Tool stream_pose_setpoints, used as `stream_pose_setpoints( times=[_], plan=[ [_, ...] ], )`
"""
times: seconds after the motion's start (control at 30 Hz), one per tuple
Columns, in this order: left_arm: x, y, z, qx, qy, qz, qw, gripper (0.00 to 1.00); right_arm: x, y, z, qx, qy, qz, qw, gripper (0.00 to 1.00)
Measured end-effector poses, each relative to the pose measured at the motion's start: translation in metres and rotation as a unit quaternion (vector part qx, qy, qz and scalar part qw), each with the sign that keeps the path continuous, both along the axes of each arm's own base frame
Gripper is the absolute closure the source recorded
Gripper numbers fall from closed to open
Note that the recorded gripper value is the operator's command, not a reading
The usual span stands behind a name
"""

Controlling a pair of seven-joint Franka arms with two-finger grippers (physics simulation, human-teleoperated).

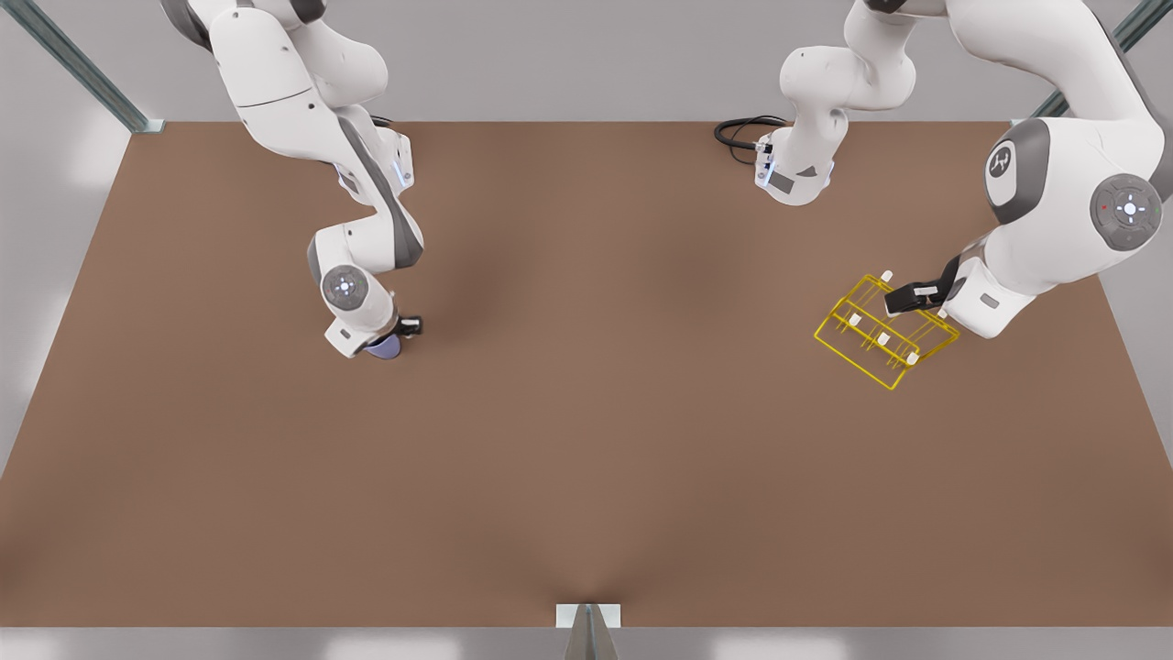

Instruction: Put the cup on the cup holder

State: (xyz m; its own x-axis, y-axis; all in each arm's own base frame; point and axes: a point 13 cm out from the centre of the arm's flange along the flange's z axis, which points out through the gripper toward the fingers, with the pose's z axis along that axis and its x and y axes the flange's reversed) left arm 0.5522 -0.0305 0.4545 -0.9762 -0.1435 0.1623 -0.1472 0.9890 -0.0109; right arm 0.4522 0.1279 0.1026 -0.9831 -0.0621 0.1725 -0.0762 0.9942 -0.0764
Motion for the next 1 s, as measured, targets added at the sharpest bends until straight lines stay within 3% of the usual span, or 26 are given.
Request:
stream_pose_setpoints(
  times=[0.23,0.4,0.6,0.73,0.87,1.0],
  plan=[
    [-0.002,-0.002,0.009,-0.001,-0.002,-0.001,1.0,0.0,-0.009,-0.004,-0.012,-0.003,0.027,0.007,1.0,0.79],
    [0.003,-0.007,0.041,-0.003,-0.026,-0.006,1.0,0.0,0.013,0.002,0.009,-0.004,0.02,0.007,1.0,0.79],
    [-0.003,0.002,0.052,-0.003,-0.019,0.001,1.0,0.0,0.095,0.141,0.098,0.098,-0.053,0.015,0.994,0.79],
    [-0.004,0.002,0.074,-0.005,-0.033,0.0,0.999,0.0,0.132,0.291,0.135,0.241,-0.046,-0.019,0.969,0.79],
    [-0.014,-0.005,0.081,-0.01,-0.025,-0.007,1.0,0.0,0.116,0.416,0.134,0.372,0.022,-0.076,0.925,0.79],
    [-0.017,-0.006,0.07,-0.011,-0.005,-0.008,1.0,0.0,0.05,0.53,0.1,0.45,0.069,-0.084,0.887,0.79]
  ],
)
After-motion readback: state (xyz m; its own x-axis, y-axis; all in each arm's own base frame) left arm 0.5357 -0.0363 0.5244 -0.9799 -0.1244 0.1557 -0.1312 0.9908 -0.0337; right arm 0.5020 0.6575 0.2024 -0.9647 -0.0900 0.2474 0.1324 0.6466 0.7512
